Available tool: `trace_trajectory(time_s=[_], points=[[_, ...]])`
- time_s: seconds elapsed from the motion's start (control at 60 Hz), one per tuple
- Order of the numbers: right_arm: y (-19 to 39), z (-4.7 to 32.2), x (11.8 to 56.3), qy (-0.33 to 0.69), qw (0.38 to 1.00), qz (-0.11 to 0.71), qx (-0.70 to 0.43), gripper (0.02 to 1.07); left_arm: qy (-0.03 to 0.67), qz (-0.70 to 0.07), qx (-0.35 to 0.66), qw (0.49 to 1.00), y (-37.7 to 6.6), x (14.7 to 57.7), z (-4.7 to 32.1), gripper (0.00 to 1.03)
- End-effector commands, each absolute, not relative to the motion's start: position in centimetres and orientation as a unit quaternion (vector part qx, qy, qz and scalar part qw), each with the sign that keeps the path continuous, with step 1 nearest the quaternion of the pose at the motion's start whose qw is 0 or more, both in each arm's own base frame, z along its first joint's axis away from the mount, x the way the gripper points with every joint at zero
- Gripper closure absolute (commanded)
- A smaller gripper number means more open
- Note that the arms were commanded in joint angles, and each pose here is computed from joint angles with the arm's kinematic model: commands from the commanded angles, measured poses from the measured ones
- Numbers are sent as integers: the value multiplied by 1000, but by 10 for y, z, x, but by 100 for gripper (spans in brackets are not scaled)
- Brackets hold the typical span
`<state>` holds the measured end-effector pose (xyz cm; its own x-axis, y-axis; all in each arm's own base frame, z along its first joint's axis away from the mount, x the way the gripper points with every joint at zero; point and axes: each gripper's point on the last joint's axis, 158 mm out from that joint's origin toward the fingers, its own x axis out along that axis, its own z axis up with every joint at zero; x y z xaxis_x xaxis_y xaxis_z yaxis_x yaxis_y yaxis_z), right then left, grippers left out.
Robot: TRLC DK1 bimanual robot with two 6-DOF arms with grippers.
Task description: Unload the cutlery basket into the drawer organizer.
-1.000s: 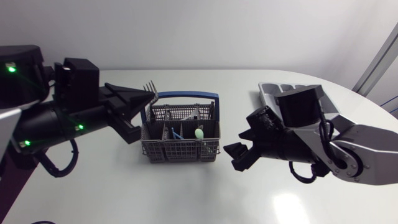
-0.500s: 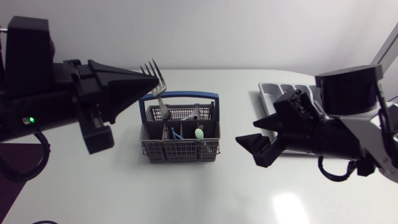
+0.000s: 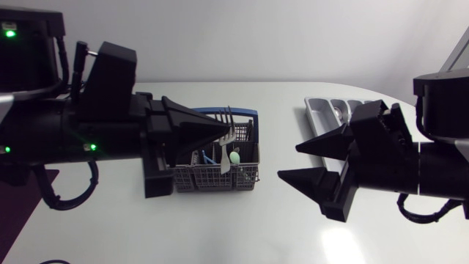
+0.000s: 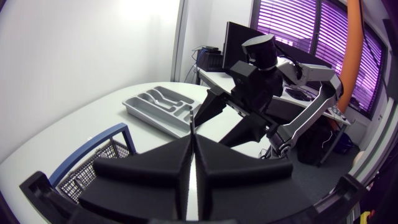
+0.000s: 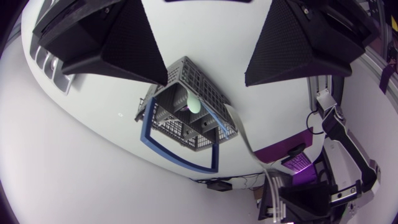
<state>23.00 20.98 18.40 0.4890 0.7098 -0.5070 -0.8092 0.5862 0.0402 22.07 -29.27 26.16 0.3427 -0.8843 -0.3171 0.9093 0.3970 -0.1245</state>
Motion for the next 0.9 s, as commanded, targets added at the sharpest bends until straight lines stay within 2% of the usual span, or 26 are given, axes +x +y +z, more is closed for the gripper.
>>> trace_trajectory(time_s=[0.0, 0.45, 0.667, 0.883], points=[[224, 196, 223, 224, 847, 469, -110, 17, 167, -564, 25, 808, -305, 221, 275, 100], [263, 192, 228, 198, 825, 517, -111, 18, 204, -603, 4, 771, -327, 215, 268, 100], [273, 191, 234, 179, 824, 525, -115, 38, 211, -608, 1, 765, -330, 214, 264, 100], [278, 195, 240, 160, 826, 525, -127, 66, 213, -610, 0, 763, -331, 214, 264, 100]])
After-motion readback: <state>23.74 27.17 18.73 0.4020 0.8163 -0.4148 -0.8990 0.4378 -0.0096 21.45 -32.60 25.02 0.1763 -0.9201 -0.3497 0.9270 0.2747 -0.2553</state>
